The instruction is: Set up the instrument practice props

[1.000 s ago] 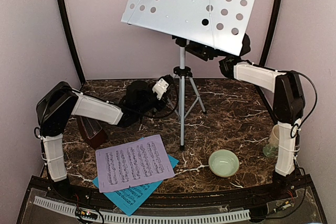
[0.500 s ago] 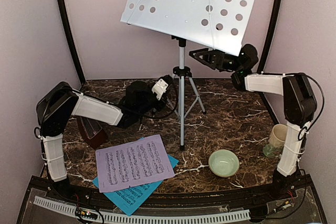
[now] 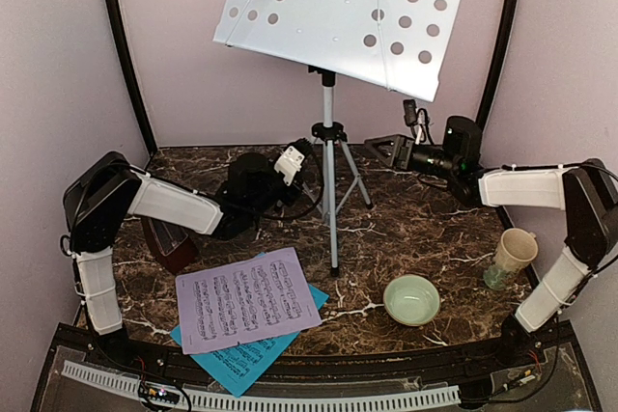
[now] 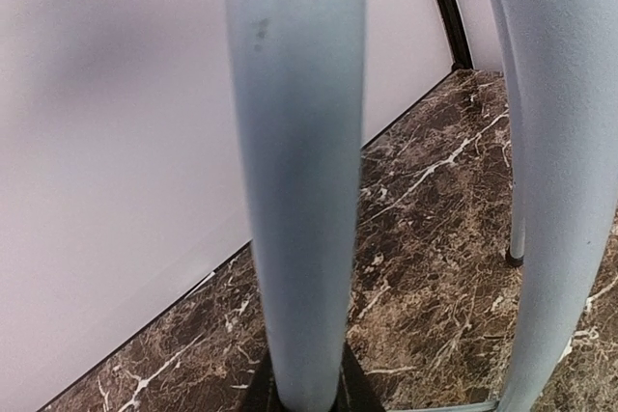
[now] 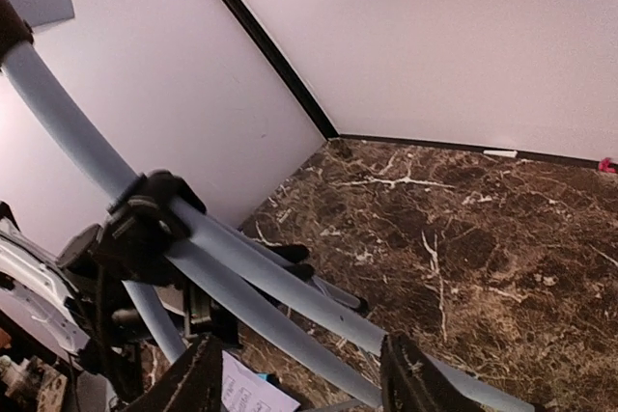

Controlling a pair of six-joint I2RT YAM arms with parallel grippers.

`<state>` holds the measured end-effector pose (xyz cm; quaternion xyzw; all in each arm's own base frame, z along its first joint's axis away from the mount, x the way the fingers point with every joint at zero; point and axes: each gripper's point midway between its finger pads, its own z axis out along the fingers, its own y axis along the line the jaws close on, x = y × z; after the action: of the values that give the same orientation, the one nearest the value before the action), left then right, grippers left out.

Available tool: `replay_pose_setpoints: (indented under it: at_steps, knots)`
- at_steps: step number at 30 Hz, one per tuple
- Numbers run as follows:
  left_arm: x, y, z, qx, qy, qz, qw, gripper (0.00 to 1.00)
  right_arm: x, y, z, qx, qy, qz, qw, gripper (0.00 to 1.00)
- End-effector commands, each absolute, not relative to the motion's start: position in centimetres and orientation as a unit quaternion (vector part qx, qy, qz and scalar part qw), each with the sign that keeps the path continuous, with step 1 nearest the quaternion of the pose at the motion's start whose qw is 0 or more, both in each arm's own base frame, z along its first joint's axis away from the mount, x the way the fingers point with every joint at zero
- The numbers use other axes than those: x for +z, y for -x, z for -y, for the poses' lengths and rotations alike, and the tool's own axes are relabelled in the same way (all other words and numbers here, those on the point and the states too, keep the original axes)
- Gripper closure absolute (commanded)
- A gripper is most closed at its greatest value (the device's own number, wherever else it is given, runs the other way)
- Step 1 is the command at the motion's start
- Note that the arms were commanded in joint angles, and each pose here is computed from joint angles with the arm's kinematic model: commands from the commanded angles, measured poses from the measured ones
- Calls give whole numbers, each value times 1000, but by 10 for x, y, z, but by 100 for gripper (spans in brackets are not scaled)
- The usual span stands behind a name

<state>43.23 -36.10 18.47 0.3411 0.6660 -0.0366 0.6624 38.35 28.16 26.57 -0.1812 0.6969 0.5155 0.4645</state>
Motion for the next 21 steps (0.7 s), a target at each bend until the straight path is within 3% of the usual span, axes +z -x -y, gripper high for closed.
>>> replay_pose_setpoints:
  at_steps: [1,4,21]
  knots:
    - [176,-435,333,3,-308,-704,640,100,226,-384,-282,441,153,-750,468,51]
    - [176,-435,328,8,-296,-711,638,100,205,-388,-286,439,136,-764,453,58]
    - [163,-420,322,1,-283,-726,627,100,190,-415,-328,443,121,-771,441,65]
